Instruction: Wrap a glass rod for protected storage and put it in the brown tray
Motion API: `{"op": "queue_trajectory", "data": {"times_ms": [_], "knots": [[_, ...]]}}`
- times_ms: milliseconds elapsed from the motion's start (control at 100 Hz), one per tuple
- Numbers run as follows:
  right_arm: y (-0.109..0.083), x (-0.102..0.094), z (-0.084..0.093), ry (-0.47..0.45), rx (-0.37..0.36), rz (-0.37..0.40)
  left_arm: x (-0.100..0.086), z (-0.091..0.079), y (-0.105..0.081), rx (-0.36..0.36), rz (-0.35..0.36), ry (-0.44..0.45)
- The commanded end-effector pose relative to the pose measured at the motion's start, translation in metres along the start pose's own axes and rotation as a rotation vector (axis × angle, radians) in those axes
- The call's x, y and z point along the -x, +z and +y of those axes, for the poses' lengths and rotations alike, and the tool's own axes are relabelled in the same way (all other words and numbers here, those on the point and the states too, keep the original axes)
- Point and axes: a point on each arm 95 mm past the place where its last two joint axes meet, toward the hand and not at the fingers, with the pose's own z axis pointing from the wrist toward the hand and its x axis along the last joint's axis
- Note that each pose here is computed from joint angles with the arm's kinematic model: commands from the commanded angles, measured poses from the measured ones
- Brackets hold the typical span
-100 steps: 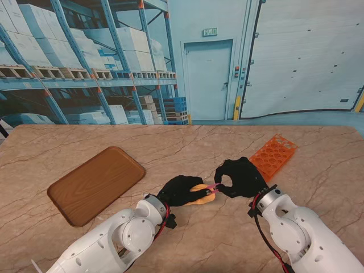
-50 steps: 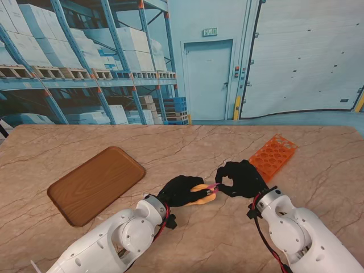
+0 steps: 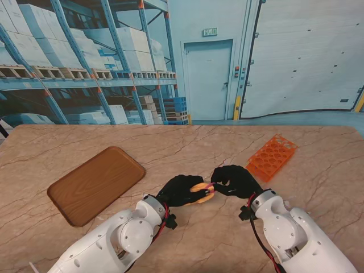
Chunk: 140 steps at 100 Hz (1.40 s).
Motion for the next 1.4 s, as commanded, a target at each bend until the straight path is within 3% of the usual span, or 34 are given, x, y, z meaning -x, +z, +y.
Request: {"op": "queue_trajectory", "data": {"times_ms": [0, 210, 710, 1390], "knots": [[0.002, -0.001, -0.006, 0.018, -0.011, -0.006, -0.005, 0.002, -0.001, -0.009, 0.011, -0.018], [0.007, 0.0, -0.014, 0.095, 0.002, -0.017, -0.007, 0.0, -0.001, -0.028, 0.0, -0.051], [0.001, -0.007, -0.03, 0.1, 0.048, 0.024, -0.008, -0.001, -0.002, -0.041, -0.042, -0.149], [-0.004, -0.014, -0.03, 0.065, 0.078, 0.097, -0.005, -0.003, -0.001, -0.107, -0.053, -0.08]]}}
